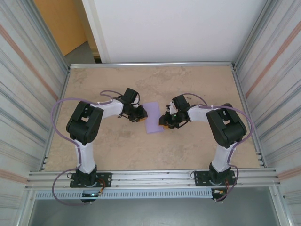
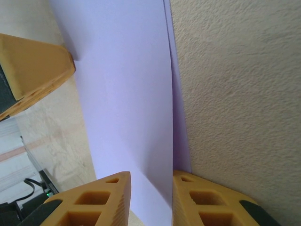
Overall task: Fold a paper plane with a square sheet of paper (pick it up from the middle)
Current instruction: Second fold the triangle at the center of the table.
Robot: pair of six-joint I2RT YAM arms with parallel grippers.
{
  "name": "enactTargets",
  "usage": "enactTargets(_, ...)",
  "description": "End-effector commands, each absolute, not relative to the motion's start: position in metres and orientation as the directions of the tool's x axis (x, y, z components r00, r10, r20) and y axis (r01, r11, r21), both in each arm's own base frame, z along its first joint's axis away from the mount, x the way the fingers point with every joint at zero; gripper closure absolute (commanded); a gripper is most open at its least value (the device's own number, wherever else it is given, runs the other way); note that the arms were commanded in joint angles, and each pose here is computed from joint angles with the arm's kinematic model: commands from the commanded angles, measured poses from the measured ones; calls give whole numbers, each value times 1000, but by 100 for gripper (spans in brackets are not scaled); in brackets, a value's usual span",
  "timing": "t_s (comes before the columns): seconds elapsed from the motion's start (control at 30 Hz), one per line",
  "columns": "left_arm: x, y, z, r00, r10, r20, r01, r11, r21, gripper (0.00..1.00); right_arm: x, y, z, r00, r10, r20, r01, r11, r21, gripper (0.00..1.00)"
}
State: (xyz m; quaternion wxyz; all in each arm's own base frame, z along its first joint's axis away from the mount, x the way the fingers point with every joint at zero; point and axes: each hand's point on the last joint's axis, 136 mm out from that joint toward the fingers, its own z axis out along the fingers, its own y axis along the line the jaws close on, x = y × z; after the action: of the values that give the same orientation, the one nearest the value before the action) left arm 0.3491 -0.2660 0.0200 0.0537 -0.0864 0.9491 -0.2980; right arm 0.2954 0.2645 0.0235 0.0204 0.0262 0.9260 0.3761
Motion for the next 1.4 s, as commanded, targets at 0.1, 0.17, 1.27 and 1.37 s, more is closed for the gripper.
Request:
enactTargets(0.1,332,-252,-11,-978,-208,22,-192,852,-487,79,292,266,31,-997,71,16,61,693,718,76)
enactTargets(0.17,332,-252,-10,-978,-208,19,-191,850,-490,79,289,264,32,-997,79,24,72,696,714,78)
enactTargets(1.27,352,-266,12,-982,-178,-60,-116,825,-553,82,280,267,50,-995,78,60,97,674,732,100)
enactTargets(1.37,350,-264,9,-982,-179,-53,-122,831,-542,82,286,274,53,-996,71,48,83,664,743,100)
